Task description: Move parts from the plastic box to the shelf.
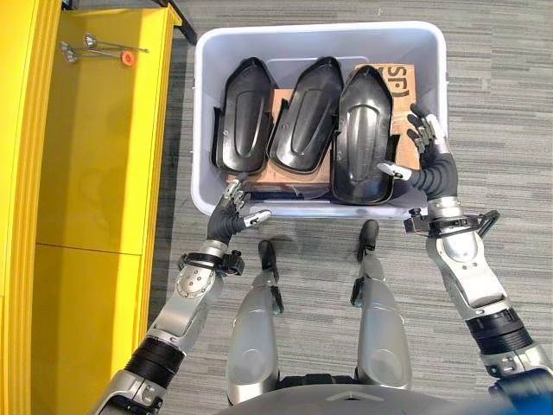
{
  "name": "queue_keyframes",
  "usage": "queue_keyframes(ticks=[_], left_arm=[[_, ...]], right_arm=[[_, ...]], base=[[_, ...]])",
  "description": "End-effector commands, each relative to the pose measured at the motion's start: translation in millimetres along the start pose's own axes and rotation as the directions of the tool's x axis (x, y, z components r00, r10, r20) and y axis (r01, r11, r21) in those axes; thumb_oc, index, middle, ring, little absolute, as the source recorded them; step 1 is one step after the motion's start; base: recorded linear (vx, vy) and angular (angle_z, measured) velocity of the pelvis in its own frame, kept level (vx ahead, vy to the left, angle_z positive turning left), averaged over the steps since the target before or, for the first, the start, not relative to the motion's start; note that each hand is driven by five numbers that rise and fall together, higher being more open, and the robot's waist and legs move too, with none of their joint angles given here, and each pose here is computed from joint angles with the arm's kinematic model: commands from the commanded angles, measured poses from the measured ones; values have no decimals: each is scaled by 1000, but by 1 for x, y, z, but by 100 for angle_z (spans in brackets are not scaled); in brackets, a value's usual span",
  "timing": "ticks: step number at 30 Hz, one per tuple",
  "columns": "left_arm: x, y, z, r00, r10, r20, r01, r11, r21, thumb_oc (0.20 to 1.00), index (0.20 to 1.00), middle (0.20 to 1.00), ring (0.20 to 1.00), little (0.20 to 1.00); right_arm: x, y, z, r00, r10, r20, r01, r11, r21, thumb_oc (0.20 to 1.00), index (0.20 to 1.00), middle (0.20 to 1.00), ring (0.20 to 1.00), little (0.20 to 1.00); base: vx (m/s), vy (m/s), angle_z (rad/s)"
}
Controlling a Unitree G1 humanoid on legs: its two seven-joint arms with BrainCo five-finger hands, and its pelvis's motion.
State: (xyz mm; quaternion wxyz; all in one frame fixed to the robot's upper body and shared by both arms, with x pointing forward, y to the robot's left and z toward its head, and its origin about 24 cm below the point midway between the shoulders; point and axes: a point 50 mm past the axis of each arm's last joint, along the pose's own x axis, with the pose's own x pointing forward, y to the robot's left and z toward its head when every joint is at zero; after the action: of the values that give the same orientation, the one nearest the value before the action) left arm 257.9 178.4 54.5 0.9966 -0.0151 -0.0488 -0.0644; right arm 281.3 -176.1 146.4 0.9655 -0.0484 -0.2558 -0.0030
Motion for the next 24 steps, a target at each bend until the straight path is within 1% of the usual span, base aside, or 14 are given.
queue_keyframes(ticks=[1,2,5,10,11,15,24], left_arm=[[-11,4,13,997,-3,76,-1,999,47,1000,1000,1000,1000,1000],[-10,3,15,996,2,87,-6,999,43,1000,1000,1000,1000,1000],[-9,2,16,996,3,94,-6,999,37,1000,1000,1000,1000,1000],[-8,-1,15,996,-5,91,2,999,39,1000,1000,1000,1000,1000],[-8,-1,15,996,-5,92,1,999,39,1000,1000,1000,1000,1000],[-8,-3,15,995,-14,95,10,999,40,1000,1000,1000,1000,1000],[-8,-3,13,996,-18,86,14,999,49,1000,1000,1000,1000,1000]], right_arm=[[6,-7,22,985,-88,147,90,996,-6,1000,1000,1000,1000,1000],[8,-9,20,980,-127,151,132,991,-26,1000,1000,1000,1000,1000],[12,-12,11,975,-186,123,195,979,-57,1000,1000,1000,1000,1000],[19,-22,-13,952,-304,43,307,939,-157,1000,1000,1000,1000,1000],[19,-22,-13,952,-304,43,307,939,-157,1000,1000,1000,1000,1000],[26,-23,-26,947,-322,1,312,917,-249,1000,1000,1000,1000,1000],[28,-22,-47,944,-321,-82,279,903,-328,1000,1000,1000,1000,1000]], base=[[-3,1,-6],[-5,2,-3],[0,0,0],[0,0,0],[0,0,0],[0,0,0],[0,0,0]])
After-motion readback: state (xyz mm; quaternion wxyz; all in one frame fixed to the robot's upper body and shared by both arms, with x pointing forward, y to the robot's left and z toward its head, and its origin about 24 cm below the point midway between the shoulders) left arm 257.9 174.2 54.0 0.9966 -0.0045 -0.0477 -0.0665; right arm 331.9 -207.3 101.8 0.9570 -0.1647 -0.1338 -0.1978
